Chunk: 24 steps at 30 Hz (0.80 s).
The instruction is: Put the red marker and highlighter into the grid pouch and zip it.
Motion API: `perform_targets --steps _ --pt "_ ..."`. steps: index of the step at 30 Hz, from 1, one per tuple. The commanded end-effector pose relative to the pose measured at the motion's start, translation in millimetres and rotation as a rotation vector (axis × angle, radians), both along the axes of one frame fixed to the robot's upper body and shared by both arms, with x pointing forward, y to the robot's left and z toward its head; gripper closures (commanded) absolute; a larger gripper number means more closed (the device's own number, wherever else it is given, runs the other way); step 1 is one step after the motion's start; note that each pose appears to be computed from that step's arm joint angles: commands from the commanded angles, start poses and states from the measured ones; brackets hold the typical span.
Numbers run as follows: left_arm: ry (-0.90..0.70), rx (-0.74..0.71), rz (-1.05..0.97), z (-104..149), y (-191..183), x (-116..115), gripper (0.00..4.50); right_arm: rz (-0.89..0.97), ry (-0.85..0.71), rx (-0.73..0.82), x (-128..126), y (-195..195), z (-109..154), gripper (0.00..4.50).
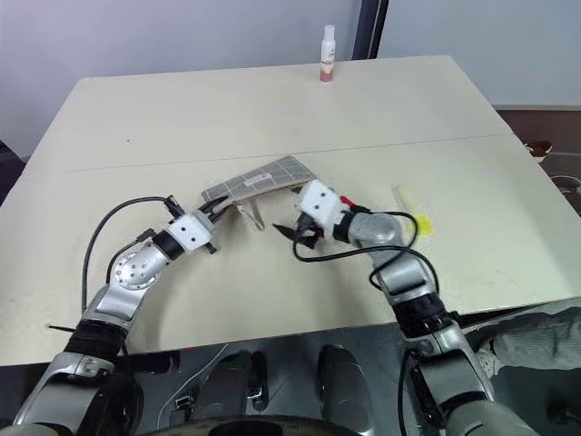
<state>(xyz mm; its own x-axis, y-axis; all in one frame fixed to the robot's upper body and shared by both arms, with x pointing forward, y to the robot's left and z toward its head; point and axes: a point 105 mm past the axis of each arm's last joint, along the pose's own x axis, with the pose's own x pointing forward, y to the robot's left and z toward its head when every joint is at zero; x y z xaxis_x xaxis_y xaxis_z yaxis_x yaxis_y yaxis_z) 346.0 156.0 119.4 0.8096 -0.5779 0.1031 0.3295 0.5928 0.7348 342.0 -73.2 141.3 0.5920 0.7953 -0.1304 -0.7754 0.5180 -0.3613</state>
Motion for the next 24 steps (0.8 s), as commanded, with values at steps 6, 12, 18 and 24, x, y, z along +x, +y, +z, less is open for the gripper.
perform_targets --steps 6,12,18,24 --pt "-0.074 -0.051 0.033 28 13 3 4.50 -0.238 -0.120 0.322 -2 -76 46 0.04" --pt "-0.064 -0.053 0.029 25 14 2 4.50 -0.315 -0.135 0.279 -4 -107 37 0.04" --pt "-0.050 -0.069 0.021 24 13 5 4.50 -0.385 -0.140 0.247 -1 -129 33 0.04" --pt "-0.043 -0.071 0.003 24 8 6 4.50 -0.419 -0.144 0.221 -3 -147 32 0.04"
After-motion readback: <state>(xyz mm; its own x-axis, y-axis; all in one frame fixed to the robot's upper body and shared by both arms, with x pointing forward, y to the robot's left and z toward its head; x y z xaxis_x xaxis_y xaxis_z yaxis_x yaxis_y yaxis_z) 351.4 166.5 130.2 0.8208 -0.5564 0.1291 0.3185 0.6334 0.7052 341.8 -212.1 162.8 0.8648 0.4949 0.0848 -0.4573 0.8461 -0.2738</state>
